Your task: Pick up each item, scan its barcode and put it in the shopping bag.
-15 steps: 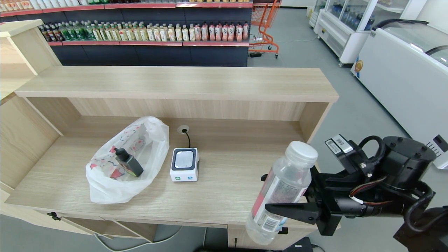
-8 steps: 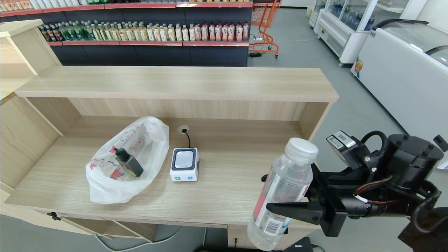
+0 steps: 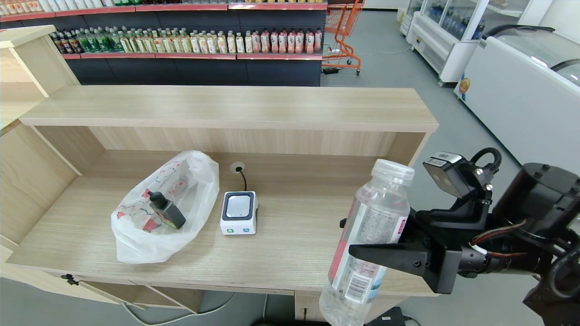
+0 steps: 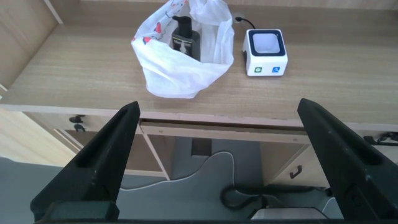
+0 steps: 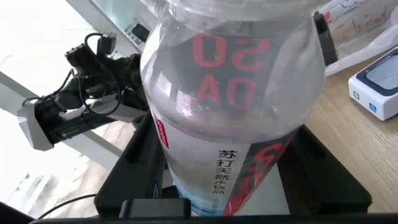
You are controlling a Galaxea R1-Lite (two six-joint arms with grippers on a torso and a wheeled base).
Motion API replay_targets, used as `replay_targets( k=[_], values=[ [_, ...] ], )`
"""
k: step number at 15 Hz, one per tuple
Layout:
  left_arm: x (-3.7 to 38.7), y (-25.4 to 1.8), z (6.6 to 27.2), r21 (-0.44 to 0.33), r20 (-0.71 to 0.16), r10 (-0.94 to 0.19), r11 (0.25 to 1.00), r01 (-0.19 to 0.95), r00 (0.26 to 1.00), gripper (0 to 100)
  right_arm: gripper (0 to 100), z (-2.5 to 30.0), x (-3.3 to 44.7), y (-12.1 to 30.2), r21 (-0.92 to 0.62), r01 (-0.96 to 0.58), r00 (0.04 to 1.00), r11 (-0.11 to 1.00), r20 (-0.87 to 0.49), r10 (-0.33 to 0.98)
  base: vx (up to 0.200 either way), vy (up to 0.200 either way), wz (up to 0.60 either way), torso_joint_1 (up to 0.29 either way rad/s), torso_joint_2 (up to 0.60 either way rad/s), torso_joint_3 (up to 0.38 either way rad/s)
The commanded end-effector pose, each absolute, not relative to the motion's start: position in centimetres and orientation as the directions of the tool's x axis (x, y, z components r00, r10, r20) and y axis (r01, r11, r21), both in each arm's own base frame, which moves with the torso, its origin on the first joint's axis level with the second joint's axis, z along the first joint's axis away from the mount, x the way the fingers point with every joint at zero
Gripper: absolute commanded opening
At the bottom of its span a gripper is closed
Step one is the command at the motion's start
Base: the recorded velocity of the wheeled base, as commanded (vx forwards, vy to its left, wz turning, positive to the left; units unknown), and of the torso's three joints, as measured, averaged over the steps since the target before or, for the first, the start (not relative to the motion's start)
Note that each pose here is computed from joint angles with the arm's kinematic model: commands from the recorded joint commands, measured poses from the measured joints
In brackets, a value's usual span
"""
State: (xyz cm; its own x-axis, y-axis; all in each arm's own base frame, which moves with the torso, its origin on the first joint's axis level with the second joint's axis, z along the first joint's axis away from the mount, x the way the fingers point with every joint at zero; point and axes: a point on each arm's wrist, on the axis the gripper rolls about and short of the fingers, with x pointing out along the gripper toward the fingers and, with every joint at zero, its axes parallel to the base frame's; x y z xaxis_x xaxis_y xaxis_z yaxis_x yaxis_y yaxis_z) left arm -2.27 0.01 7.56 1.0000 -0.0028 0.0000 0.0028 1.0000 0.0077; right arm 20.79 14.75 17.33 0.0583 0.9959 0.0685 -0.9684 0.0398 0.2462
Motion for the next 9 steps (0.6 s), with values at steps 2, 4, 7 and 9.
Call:
replay_targets(
  k=[2,4,7,9],
  values=[
    [-2.27,0.01,7.57,0.008,0.000,-0.003,1.000,0.003,1.000,100,0,17.27,20.52,14.86,0.252,-0.967,0.049,0.031,0.065,0.997,0.000,0.000,0.00,0.000,0.00,0.000],
    [-2.27,0.01,7.57,0.008,0.000,-0.003,1.000,0.003,1.000,100,0,17.24,20.48,14.88,0.253,-0.967,0.047,0.030,0.065,0.997,0.000,0.000,0.00,0.000,0.00,0.000],
    [-2.27,0.01,7.57,0.008,0.000,-0.003,1.000,0.003,1.000,100,0,17.42,20.33,14.83,0.246,-0.969,0.045,0.027,0.070,0.997,0.000,0.000,0.00,0.000,0.00,0.000],
    [-2.27,0.00,7.57,0.008,0.000,-0.002,1.000,0.002,1.000,100,0,17.51,20.34,14.80,0.242,-0.970,0.047,0.028,0.072,0.996,0.000,0.000,0.00,0.000,0.00,0.000]
  ],
)
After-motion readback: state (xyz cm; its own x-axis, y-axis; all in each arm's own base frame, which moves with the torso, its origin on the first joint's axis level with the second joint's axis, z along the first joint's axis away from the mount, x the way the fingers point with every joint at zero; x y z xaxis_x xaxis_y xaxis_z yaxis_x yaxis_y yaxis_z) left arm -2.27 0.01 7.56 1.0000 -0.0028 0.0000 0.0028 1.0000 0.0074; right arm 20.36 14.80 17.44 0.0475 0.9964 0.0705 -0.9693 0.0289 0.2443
